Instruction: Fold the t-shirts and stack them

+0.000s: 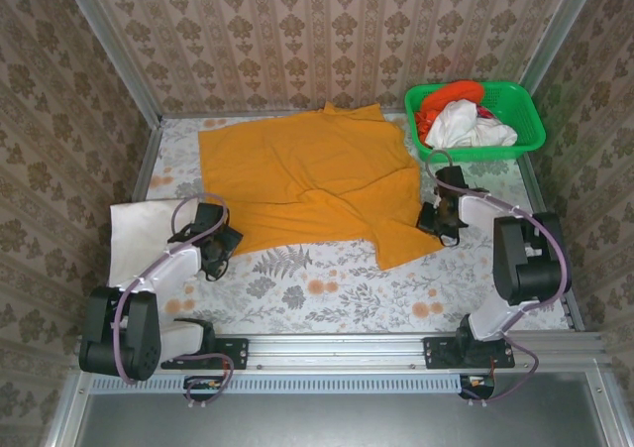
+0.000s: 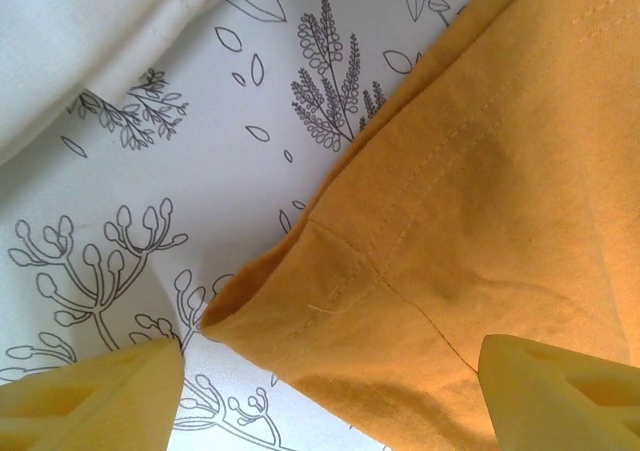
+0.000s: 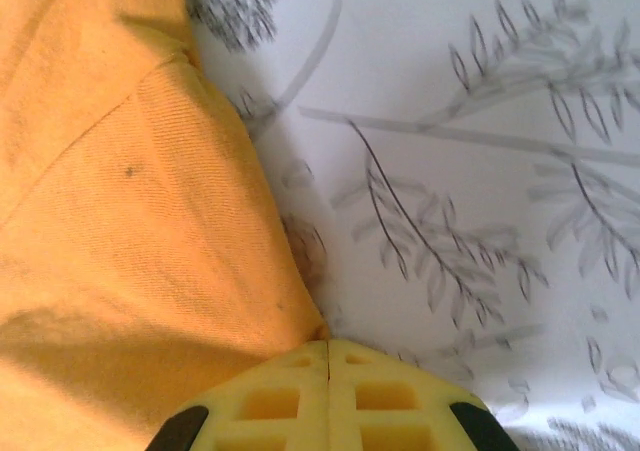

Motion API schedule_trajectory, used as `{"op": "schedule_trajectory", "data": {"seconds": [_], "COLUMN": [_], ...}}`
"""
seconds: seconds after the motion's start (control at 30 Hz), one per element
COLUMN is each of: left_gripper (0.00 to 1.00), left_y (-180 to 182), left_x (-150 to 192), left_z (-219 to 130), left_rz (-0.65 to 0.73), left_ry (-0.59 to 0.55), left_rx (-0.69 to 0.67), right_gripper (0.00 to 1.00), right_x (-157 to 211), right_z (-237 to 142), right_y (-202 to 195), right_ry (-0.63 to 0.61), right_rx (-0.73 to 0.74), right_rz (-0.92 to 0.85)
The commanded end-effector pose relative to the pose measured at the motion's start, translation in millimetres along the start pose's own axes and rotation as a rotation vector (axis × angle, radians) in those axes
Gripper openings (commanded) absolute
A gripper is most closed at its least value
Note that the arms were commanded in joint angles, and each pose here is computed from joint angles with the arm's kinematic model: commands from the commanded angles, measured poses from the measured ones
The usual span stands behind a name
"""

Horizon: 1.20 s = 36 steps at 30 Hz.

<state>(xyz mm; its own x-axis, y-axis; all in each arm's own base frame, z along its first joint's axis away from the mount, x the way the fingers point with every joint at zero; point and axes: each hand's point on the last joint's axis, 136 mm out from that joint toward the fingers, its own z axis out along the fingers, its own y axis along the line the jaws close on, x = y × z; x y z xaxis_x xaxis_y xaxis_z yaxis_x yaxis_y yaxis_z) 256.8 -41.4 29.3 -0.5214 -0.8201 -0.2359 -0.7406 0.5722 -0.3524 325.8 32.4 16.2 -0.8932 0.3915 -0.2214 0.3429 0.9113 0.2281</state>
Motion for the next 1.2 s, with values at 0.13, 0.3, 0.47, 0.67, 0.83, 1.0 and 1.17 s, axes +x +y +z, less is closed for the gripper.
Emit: {"op": "schedule_trajectory", "data": {"seconds": [0.13,0.3,0.47,0.67,0.83,1.0,1.17], "left_gripper": [0.78,0.77,0.77,0.77,0.76,0.76,0.76], "left_y": [-4.1,-7.6,-6.3,-3.2,-4.0,-8.0,-7.5], "left_x": [-2.1,-6.1,-9.3,-10.9,-10.6,-10.7,-12.1], "left_z": [3.8,4.2,1.5,0.3,4.4,4.0,3.5], "left_rz": [-0.006,-0.021,-0.03,-0.03,-0.029,-0.033,-0.031], "left_ry": [0.005,-0.004,-0.018,-0.02,-0.013,-0.006,-0.01], "left_rx": [0.005,0.016,0.018,0.011,0.003,0.011,0.009], "right_gripper": [0.49,0.57,0.53,0.51,0.5,0.48,0.41], "right_x": [-27.5,-41.5,-32.1,-13.9,-2.3,10.4,14.3], "right_z": [-27.6,-13.6,6.7,4.0,2.5,1.1,-3.4], "right_y": [5.3,18.4,24.9,7.8,17.9,18.5,16.3], "right_ry": [-0.122,-0.099,0.006,0.046,0.089,0.128,0.136], "right_rx": [-0.008,-0.046,-0.073,0.0,-0.03,0.034,0.081], "right_rz": [0.014,0.005,0.005,-0.009,-0.056,-0.111,-0.142]}}
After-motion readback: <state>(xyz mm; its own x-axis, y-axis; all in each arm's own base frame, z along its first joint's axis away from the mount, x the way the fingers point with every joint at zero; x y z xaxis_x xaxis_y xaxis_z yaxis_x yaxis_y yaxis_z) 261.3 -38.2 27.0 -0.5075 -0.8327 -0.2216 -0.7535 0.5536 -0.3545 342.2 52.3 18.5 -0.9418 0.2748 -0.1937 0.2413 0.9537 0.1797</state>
